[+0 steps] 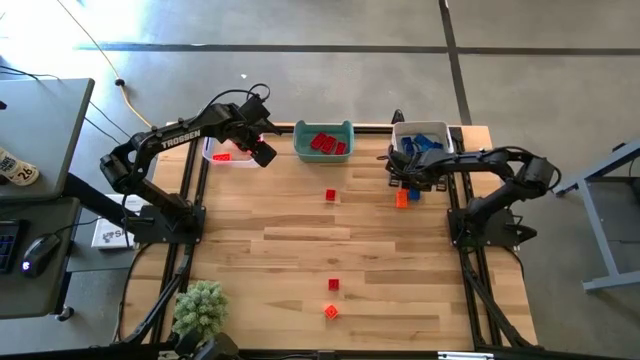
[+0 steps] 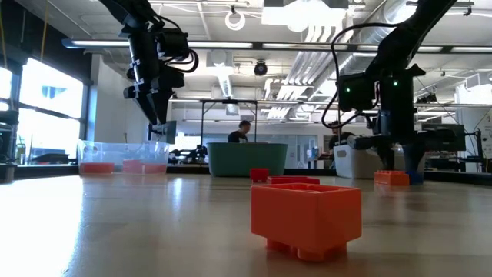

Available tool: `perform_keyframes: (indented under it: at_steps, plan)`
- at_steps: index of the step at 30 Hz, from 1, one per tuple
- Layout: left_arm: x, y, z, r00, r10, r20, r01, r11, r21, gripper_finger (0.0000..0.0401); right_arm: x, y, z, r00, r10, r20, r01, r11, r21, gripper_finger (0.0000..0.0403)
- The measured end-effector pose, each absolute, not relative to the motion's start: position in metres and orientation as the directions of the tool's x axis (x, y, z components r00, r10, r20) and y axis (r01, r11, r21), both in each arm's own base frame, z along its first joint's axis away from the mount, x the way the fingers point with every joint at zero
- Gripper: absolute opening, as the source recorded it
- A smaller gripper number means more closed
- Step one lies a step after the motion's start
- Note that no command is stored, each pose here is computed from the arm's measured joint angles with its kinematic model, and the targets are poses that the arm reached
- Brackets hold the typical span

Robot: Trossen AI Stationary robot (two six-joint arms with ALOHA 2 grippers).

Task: Sort & place blocks by color
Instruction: Put the blue game piece into the white bin

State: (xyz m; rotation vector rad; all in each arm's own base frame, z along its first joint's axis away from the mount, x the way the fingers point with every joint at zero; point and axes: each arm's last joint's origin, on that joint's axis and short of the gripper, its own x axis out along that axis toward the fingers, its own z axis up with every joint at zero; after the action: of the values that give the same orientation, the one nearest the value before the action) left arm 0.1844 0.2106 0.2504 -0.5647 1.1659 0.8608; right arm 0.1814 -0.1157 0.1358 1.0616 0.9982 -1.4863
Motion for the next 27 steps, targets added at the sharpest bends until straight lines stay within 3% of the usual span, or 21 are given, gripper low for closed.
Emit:
perform_keyframes:
  at_steps: [16,27]
  plan:
    - [0.184,0.211,0.25,0.146,0.286,-0.947,-0.821,0.569,0.045,0.0182,0.2,-0.131,0.181,-0.141,-0.375,-0.916,0.989,-0.018,-0.145,0.0114]
    - [0.185,0.211,0.25,0.146,0.287,-0.947,-0.821,0.569,0.045,0.0182,0.22,-0.159,0.239,-0.088,-0.571,-0.816,0.978,0.104,-0.179,0.0114]
